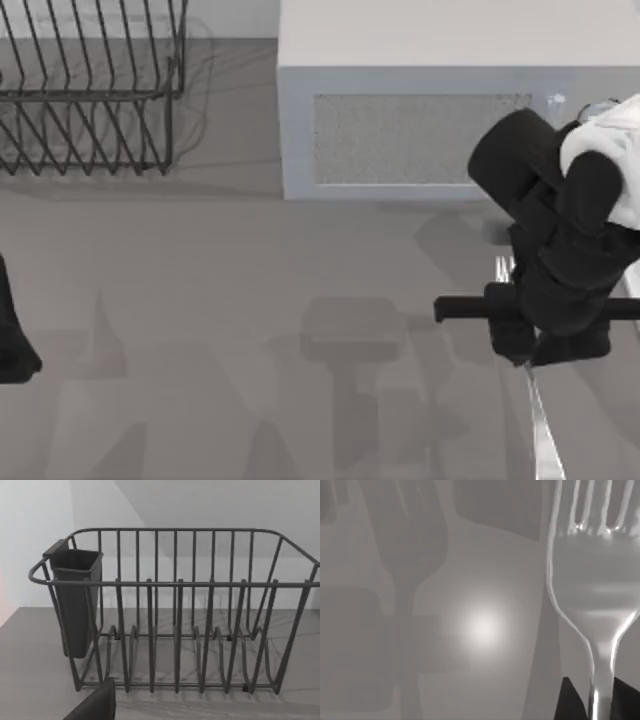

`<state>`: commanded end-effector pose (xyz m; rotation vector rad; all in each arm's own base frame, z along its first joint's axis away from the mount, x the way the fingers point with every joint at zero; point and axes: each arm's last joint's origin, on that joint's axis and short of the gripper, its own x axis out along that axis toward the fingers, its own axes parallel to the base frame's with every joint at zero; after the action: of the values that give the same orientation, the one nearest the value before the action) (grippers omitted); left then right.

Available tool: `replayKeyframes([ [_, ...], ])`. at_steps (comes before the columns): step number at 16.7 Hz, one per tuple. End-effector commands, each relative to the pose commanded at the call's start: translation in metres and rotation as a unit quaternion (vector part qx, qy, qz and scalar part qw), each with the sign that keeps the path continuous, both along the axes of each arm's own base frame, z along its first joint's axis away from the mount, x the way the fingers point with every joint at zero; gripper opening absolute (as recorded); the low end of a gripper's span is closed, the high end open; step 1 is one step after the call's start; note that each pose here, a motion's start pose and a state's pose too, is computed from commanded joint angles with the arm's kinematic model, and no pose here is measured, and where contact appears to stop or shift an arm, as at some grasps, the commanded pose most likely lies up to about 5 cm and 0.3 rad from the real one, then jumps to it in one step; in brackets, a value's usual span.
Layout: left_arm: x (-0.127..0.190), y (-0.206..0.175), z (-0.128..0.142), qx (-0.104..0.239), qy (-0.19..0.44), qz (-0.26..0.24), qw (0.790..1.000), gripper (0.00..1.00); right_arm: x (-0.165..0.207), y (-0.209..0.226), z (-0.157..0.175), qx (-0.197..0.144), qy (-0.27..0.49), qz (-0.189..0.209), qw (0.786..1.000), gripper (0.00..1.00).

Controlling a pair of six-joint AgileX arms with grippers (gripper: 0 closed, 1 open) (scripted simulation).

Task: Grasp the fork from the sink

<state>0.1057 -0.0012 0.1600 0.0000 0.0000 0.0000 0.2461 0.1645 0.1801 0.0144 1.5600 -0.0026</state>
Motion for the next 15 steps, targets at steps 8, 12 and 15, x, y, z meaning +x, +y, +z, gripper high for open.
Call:
replayKeyframes([
  [8,0.000,0.000,0.000,0.000,0.000,0.000,1.000,1.00,-0.004,-0.002,-0.020,-0.004,0.005,0.000,1.000,0.08],
  [12,0.000,0.000,0.000,0.000,0.000,0.000,1.000,1.00,-0.004,-0.002,-0.020,-0.004,0.005,0.000,1.000,0.38],
  [15,0.000,0.000,0.000,0.000,0.000,0.000,1.000,1.00,-0.004,-0.002,-0.020,-0.004,0.005,0.000,1.000,0.60],
])
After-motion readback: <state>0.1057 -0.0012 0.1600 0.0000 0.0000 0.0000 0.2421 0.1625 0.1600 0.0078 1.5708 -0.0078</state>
